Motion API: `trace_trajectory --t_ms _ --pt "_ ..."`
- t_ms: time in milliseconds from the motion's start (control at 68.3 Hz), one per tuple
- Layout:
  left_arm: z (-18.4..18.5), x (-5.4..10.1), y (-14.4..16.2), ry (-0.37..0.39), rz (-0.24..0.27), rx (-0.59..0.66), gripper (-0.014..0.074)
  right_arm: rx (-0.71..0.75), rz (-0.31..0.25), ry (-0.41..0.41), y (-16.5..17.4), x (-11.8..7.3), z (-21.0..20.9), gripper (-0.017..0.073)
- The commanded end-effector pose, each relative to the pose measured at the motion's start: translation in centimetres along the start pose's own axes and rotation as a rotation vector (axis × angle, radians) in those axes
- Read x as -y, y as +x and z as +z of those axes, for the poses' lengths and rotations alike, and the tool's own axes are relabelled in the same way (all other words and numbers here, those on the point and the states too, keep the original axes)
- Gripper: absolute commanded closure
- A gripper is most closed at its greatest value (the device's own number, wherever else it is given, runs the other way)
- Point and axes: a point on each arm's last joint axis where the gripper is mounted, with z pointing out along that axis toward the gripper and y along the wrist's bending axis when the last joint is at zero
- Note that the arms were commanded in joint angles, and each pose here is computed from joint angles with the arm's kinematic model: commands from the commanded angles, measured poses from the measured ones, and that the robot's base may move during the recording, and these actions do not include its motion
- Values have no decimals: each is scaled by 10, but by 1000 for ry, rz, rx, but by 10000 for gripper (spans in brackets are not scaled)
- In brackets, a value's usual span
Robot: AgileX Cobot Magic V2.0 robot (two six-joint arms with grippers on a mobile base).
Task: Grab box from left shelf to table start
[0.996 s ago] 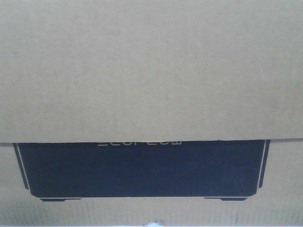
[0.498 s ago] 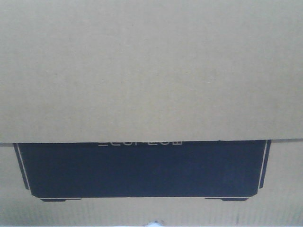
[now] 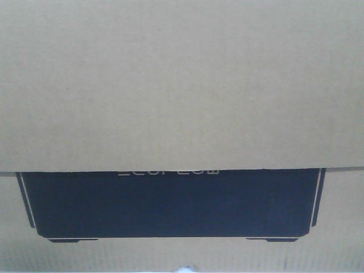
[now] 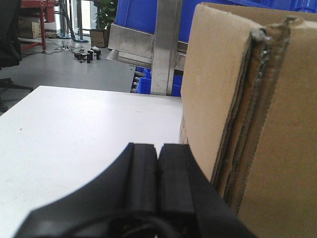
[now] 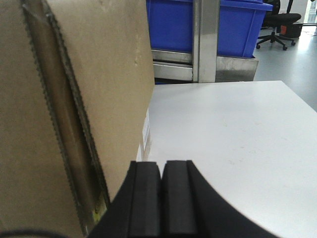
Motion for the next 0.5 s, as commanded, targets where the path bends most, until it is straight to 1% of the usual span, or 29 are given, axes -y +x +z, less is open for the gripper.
trace_trajectory --t_ms 0,483 --pt "-2 0 -10 4 -6 108 685 101 -2 0 -7 0 -1 501" --pt "-2 0 -10 4 -6 108 685 101 -2 0 -7 0 -1 501"
